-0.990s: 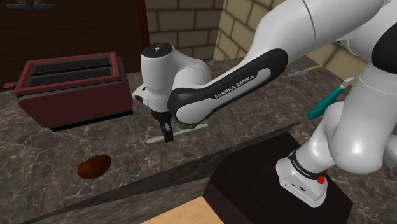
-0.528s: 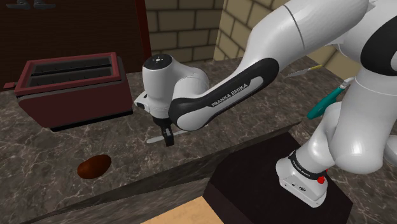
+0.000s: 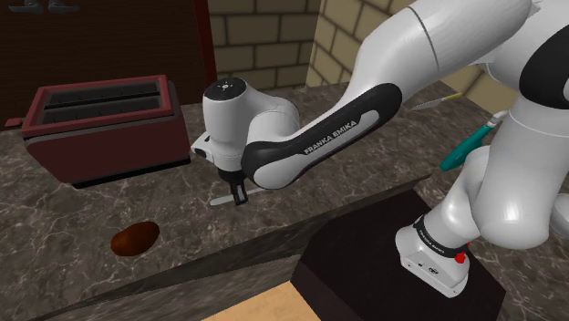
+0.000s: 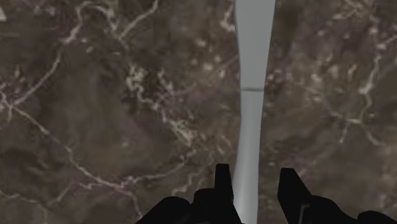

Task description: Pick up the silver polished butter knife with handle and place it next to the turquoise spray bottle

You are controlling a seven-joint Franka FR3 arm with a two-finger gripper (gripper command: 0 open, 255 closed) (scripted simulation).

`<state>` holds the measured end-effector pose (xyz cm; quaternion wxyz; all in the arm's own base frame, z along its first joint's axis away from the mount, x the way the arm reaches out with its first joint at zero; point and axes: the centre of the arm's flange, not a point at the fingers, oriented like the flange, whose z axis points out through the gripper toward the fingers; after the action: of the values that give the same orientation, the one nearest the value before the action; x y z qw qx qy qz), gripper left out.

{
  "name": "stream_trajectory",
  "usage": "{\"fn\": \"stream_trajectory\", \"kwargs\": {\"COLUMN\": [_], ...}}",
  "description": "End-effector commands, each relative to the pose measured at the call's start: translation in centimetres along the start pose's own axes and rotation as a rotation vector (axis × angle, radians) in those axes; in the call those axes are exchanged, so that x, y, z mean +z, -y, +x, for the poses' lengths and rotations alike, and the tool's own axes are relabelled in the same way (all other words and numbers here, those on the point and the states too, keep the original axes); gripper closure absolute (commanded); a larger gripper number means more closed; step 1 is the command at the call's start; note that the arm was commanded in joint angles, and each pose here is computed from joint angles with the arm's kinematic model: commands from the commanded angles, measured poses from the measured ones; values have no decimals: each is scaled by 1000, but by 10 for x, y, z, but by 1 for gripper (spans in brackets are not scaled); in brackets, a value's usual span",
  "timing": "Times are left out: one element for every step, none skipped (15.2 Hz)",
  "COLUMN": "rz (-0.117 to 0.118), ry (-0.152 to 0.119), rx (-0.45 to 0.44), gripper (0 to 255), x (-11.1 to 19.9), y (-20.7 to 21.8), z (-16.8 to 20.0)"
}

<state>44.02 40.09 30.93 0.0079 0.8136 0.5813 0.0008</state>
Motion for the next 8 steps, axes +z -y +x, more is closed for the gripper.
{"fn": "stream_trajectory", "kwargs": {"rz": [-2, -2, -2, -2, -2, -2, -2, -2], "ry": [1, 1, 1, 1, 1, 1, 1, 1], "rx": [9, 9, 9, 9, 9, 9, 9, 9], "gripper": [255, 255, 255, 255, 255, 255, 255, 255], "x": [3, 4, 4, 2, 3, 2, 3, -2], "y": [-6, -5, -6, -6, -5, -5, -5, -5], "z": [-3, -4, -3, -4, -4, -4, -3, -3]}}
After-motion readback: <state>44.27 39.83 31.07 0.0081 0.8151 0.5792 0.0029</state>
